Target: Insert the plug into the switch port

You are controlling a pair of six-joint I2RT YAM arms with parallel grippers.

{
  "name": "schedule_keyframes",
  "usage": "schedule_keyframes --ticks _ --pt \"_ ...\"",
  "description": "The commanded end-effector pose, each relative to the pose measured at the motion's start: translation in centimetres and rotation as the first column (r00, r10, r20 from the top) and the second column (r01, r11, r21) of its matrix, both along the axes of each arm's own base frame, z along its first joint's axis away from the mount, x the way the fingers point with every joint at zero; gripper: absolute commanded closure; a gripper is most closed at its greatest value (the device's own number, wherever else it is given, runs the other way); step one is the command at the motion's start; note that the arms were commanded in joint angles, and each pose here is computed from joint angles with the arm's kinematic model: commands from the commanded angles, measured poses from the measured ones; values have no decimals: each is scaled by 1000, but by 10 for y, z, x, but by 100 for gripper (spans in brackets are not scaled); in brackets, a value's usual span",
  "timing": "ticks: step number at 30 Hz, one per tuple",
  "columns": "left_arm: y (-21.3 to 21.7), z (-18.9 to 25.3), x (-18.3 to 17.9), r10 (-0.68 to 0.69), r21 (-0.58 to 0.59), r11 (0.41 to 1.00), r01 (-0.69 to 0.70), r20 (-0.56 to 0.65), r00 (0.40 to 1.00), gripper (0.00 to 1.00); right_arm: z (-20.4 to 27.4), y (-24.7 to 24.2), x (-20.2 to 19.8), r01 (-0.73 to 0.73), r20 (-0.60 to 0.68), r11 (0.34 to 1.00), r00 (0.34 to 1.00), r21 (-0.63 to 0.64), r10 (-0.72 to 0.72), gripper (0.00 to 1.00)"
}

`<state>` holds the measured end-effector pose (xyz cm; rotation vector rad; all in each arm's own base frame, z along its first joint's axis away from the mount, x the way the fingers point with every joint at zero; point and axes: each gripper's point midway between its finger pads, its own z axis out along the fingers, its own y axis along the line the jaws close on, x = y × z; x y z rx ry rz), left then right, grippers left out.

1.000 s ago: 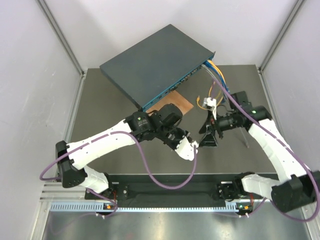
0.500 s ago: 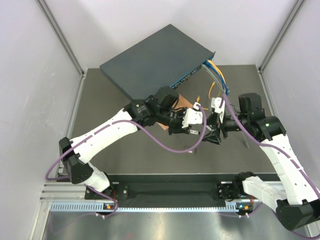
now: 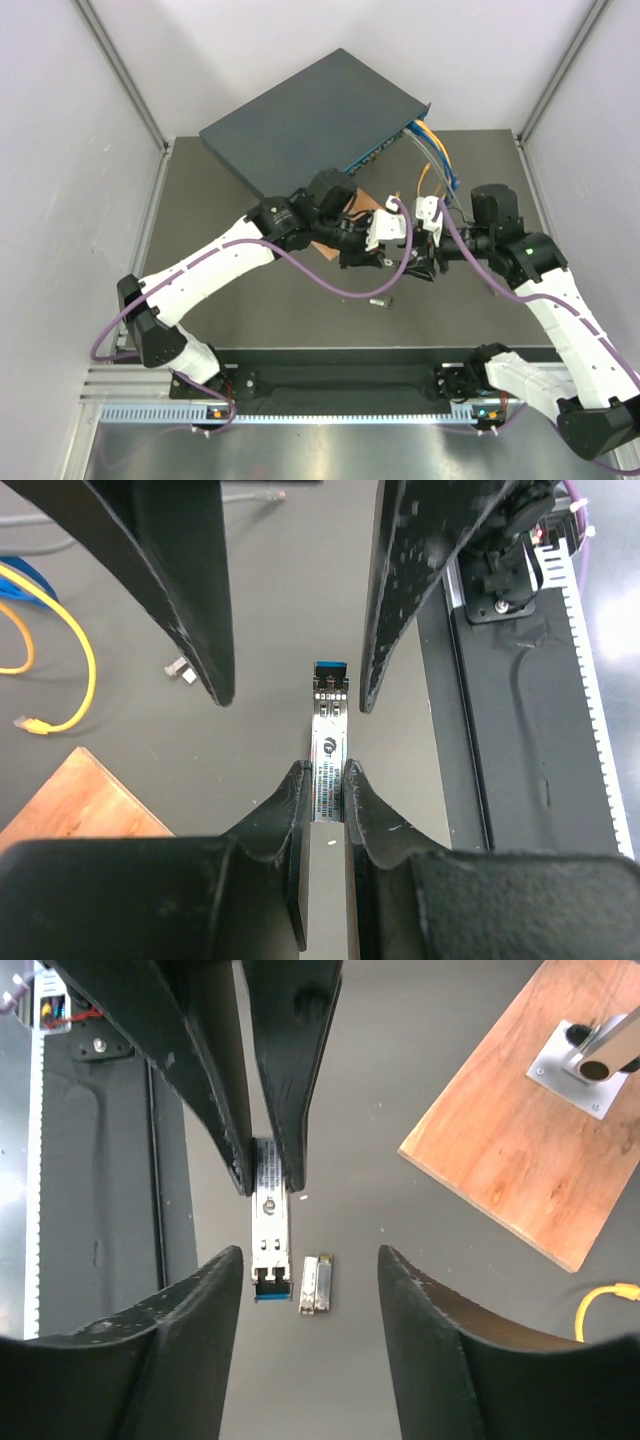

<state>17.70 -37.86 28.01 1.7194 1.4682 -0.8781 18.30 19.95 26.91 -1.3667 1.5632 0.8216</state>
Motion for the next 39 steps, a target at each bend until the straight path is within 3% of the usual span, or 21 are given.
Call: schedule_keyframes --ticks 1,10,13,14,15,17,18,21,25,29,34,37,38,39 --pt "-12 30 5 -13 -94 995 16 34 999 100 2 6 4 -34 66 999 997 0 34 46" --pt "-15 30 6 -20 -95 995 23 33 999 100 0 6 3 -38 77 999 996 -13 39 66" --pt "-16 30 6 -22 -95 995 25 33 999 100 1 6 2 -43 79 999 996 -10 44 79" --pt "-16 30 6 -19 -95 995 22 30 999 100 2 7 2 -44 81 999 996 -11 44 93" --pt "-16 32 6 -16 -98 995 19 31 999 97 2 7 2 -44 81 999 996 -11 44 100" --pt "-17 32 8 1 -108 994 1 25 1000 86 -1 6 3 -38 81 999 996 -16 39 100" --pt "-15 35 10 20 -118 993 -17 25 999 68 0 5 3 -36 87 999 995 -16 37 100" --pt "-10 40 17 78 -152 985 -79 -15 997 39 -5 3 9 0 77 1000 997 -17 1 100" --pt "4 68 38 159 -229 959 -170 -66 985 23 -3 -3 23 81 64 997 995 -4 -81 100" --pt "37 123 86 300 -365 865 -344 -173 938 19 14 -18 48 173 75 985 982 23 -174 100" --pt "83 186 115 440 -531 710 -463 -178 880 15 33 -35 84 268 63 962 961 47 -270 100" --pt "121 211 133 554 -593 570 -569 -233 799 13 57 -47 111 341 107 938 933 57 -345 100" --pt "145 227 140 586 -625 476 -618 -299 754 13 63 -54 123 378 129 924 915 60 -383 100" --pt "158 232 144 594 -633 429 -644 -339 730 12 67 -57 131 404 141 913 902 63 -409 100"
